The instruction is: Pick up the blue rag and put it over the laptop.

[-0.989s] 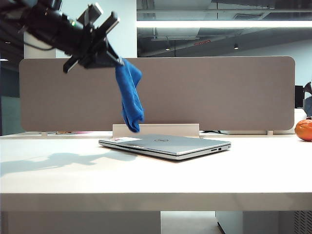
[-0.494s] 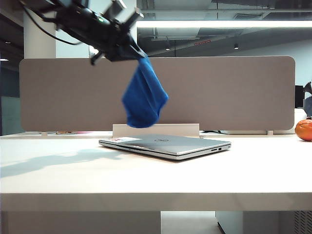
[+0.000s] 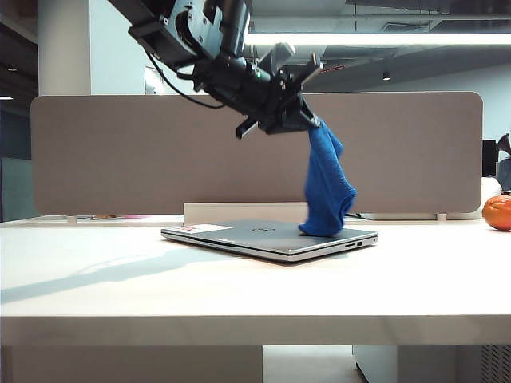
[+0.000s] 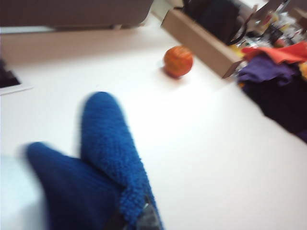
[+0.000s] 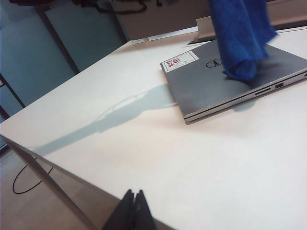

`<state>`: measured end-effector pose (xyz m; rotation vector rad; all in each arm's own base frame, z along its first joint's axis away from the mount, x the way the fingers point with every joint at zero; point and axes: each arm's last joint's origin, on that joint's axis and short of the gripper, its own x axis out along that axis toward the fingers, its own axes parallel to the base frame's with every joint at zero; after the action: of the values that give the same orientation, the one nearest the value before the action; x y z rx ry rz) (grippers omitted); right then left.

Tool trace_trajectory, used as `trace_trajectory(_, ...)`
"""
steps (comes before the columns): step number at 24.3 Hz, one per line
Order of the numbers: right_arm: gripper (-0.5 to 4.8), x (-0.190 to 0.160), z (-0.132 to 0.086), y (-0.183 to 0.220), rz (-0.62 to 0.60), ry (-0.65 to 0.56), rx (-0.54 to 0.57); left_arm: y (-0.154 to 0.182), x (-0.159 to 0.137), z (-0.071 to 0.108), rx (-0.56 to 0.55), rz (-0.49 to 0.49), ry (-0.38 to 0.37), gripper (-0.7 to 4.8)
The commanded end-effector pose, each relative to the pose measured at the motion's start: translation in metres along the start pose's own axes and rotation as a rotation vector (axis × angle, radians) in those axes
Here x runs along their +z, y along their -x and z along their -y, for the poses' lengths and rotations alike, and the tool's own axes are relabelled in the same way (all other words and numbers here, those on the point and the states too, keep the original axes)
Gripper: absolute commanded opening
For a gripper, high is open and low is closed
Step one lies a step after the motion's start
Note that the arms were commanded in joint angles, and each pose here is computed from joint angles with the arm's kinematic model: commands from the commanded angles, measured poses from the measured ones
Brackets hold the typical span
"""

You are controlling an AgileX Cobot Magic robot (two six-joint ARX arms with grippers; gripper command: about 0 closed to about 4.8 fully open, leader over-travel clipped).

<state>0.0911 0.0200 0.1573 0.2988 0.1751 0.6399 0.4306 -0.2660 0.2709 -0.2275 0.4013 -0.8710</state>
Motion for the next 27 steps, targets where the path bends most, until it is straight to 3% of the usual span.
trace_trajectory(1, -0.05, 0.0, 0.0, 0.0, 0.006, 0.001, 0.002, 0.004, -0.005, -0.022, 0.136, -0.037, 0.029, -0.06)
trace_trajectory(10, -0.05, 0.0, 0.0, 0.0, 0.006, 0.001, 0.002, 0.02, -0.02, -0.072, 0.372, -0.182, -0.048, -0.06)
trace_trajectory(15, -0.05, 0.0, 0.0, 0.0, 0.005, 0.001, 0.001, 0.017, -0.033, -0.083, 0.443, -0.247, -0.098, 0.01)
trace_trajectory(17, -0.05, 0.0, 0.0, 0.0, 0.005, 0.001, 0.001, 0.017, -0.036, -0.084, 0.457, -0.27, -0.094, 0.97)
trace_trajectory(18, -0.05, 0.0, 0.0, 0.0, 0.005, 0.001, 0.001, 0.018, -0.036, -0.084, 0.466, -0.275, -0.097, 1.74)
trace_trajectory(22, -0.05, 0.0, 0.0, 0.0, 0.005, 0.001, 0.001, 0.018, -0.037, -0.085, 0.473, -0.29, -0.126, 2.88)
trace_trajectory(25, -0.05, 0.0, 0.0, 0.0, 0.005, 0.001, 0.001, 0.023, -0.037, -0.084, 0.548, -0.337, -0.142, 4.53)
trace_trajectory(27, -0.05, 0.0, 0.0, 0.0, 0.005, 0.0, 0.001, 0.031, -0.032, -0.081, 0.572, -0.366, -0.139, 4.67)
